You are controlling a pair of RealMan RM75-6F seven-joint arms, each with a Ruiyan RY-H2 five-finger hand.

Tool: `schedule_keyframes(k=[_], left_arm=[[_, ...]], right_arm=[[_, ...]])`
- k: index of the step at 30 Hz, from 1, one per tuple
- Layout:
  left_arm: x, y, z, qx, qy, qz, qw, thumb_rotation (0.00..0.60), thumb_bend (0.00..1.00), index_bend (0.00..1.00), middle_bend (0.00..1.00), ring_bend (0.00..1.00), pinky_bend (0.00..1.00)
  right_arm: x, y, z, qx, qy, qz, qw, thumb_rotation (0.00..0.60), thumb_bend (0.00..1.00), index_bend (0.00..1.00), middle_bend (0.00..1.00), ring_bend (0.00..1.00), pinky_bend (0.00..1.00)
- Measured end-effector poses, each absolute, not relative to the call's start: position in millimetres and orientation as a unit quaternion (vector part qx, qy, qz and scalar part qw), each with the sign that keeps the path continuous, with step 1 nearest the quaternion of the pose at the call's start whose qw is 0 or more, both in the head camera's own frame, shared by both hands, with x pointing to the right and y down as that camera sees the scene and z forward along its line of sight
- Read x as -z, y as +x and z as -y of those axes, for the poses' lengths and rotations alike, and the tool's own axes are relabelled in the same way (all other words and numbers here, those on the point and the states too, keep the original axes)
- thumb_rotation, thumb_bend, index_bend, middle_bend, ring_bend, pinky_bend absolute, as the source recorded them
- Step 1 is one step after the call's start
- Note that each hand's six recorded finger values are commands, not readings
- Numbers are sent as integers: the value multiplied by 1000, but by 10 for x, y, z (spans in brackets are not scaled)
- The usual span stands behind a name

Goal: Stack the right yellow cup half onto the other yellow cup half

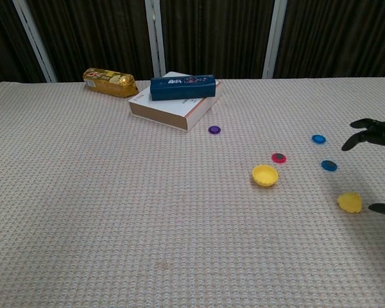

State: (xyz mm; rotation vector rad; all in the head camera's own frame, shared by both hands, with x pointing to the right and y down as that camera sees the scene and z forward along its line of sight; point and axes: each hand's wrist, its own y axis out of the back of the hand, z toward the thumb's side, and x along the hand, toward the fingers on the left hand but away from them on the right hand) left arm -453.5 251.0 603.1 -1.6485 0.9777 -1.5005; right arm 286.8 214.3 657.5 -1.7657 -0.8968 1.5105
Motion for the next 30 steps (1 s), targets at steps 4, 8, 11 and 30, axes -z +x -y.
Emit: schedule_keyframes(k=[4,8,11,30], left_arm=[[-6033,-4530,-2503,577,-636,-378,346,600,0,0,0,0,163],[-6033,-4521,-2502,575,-638,-377,347,600,0,0,0,0,163],[-6034,-4519,-2504,575,-639,-377,346,600,0,0,0,0,162],[-6030,-4510,-2511,575,-640,-376,344,600,0,0,0,0,163]], right_arm=[[-6693,2737,-2134,-574,-677,340,311,600,160,283,0,0,0],[-6806,2638,-2138,-574,-682,335,305,600,172,313,0,0,0],[-6874,2597,-2144,-576,-683,330,305,600,181,335,0,0,0],[-7050,2669,-2171,-592,-678,320,297,600,196,438,0,0,0]])
